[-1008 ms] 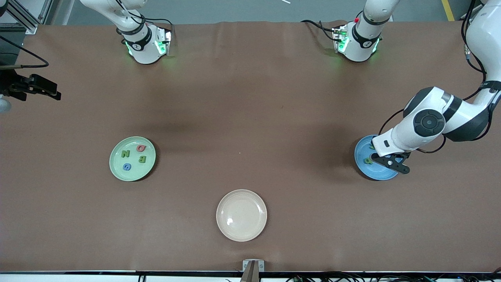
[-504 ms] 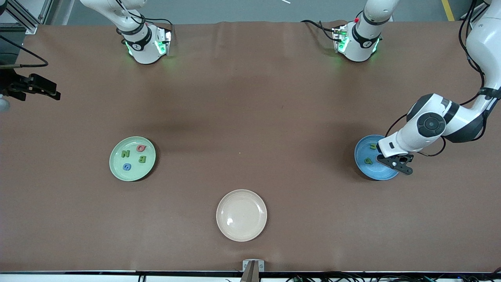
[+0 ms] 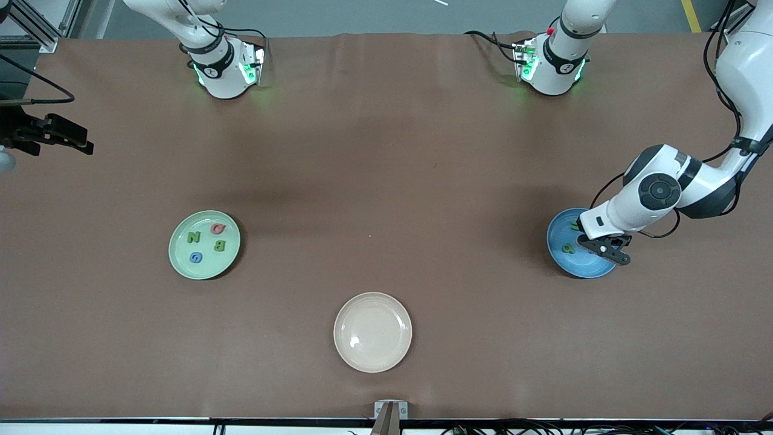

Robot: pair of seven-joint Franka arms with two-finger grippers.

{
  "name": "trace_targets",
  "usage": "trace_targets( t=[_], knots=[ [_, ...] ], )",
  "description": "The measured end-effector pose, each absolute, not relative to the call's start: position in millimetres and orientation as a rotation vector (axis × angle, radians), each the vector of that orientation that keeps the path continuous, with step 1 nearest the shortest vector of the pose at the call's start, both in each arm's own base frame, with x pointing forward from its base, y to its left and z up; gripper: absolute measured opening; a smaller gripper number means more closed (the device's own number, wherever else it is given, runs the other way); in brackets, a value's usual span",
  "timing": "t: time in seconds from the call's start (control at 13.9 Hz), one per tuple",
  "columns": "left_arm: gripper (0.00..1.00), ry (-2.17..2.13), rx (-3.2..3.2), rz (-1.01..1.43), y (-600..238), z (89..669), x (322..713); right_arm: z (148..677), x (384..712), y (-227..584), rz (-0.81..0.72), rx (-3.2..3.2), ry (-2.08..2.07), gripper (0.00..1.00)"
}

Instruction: Sort upper and lower case letters into plates

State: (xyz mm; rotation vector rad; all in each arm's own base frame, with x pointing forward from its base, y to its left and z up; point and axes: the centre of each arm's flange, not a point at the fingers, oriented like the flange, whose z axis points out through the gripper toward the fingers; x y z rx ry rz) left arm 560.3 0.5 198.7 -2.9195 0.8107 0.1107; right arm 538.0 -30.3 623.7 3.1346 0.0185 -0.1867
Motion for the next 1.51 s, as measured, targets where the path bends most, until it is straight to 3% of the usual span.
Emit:
trace_targets(
  t=[0.65,0.94,1.22,1.51],
  knots=[
    [0.26,0.78,-2.935,0.151,15.8,188.8,548.8,623.6,538.1,-28.6,-0.187,3.135,0.023,1.0],
    [0.61,0.774,-2.956,0.127,9.6,199.8,551.7,623.3,538.0,-28.5,-0.188,3.135,0.024,1.0],
    [1.0,0.739,-2.994,0.144,-24.9,273.7,563.2,622.6,538.0,-28.5,-0.19,3.135,0.024,1.0],
    [1.0,0.666,-3.007,0.119,-61.0,367.5,574.9,622.2,537.9,-28.5,-0.192,3.135,0.023,1.0]
  ],
)
